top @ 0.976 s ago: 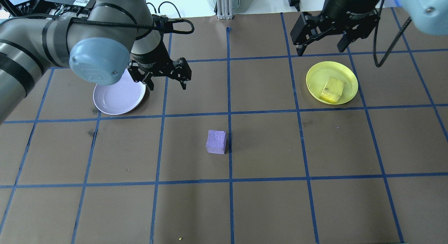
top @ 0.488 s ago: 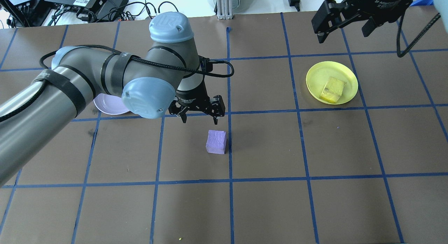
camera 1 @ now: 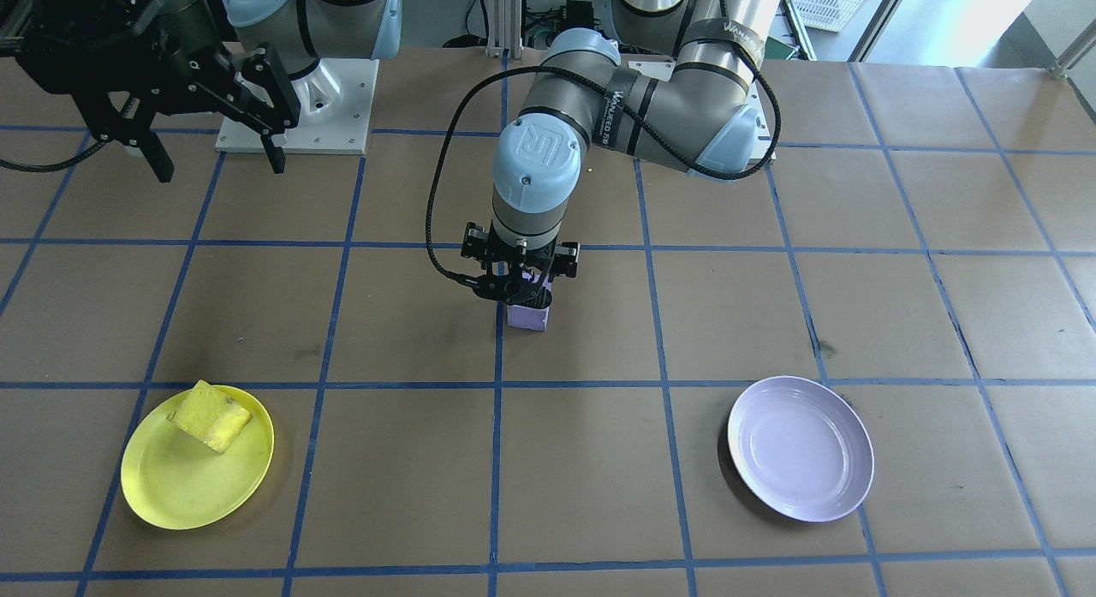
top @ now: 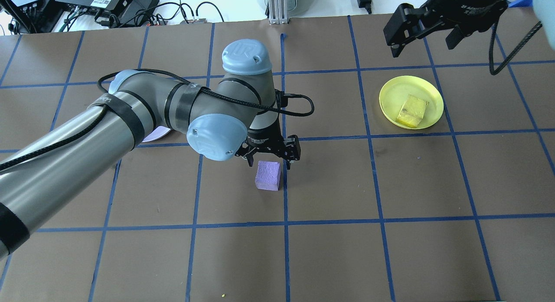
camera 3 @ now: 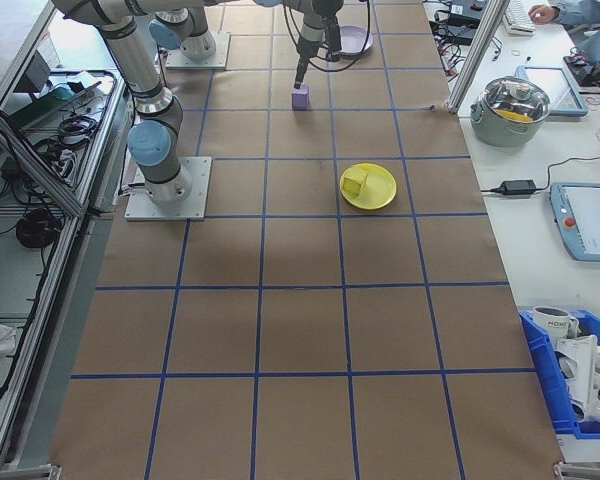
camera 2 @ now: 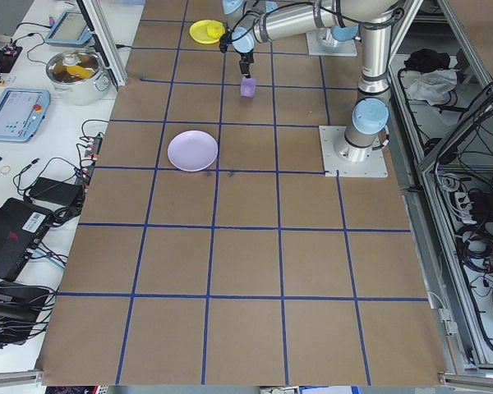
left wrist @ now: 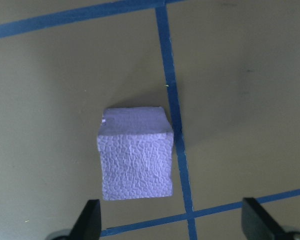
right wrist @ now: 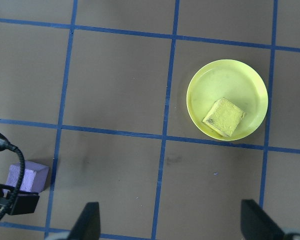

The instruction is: Sort blocks by color into plates

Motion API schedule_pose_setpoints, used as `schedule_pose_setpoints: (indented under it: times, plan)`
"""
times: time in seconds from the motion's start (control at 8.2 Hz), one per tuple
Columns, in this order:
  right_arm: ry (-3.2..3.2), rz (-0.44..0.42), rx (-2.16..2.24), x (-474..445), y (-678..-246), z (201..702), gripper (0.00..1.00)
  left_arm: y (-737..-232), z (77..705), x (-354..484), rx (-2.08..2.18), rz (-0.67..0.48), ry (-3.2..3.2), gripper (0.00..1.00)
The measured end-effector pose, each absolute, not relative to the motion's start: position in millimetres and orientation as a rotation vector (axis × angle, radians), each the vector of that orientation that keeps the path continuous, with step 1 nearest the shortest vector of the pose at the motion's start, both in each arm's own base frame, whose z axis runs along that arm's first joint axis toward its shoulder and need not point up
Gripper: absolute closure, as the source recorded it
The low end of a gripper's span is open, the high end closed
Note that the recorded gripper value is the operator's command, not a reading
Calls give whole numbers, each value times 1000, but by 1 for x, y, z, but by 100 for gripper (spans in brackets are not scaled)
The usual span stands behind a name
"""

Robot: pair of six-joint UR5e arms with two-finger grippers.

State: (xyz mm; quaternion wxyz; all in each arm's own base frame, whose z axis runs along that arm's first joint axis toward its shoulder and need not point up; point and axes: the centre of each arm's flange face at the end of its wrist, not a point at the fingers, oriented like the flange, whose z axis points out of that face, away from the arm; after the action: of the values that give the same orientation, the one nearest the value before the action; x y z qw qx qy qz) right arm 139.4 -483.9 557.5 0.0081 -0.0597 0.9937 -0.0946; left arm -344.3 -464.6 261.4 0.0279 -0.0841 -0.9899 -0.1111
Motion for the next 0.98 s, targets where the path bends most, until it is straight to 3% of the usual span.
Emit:
schedule_pose_setpoints:
  times: [0.85, 0.98]
  plan:
    - [3059, -277, -205, 150, -484, 553, 0, -483, 209, -347, -427, -344, -3082, 0]
    - [3059, -274, -206, 150, -484, 552, 0, -487, 198, -348, -426, -344, -3083, 15]
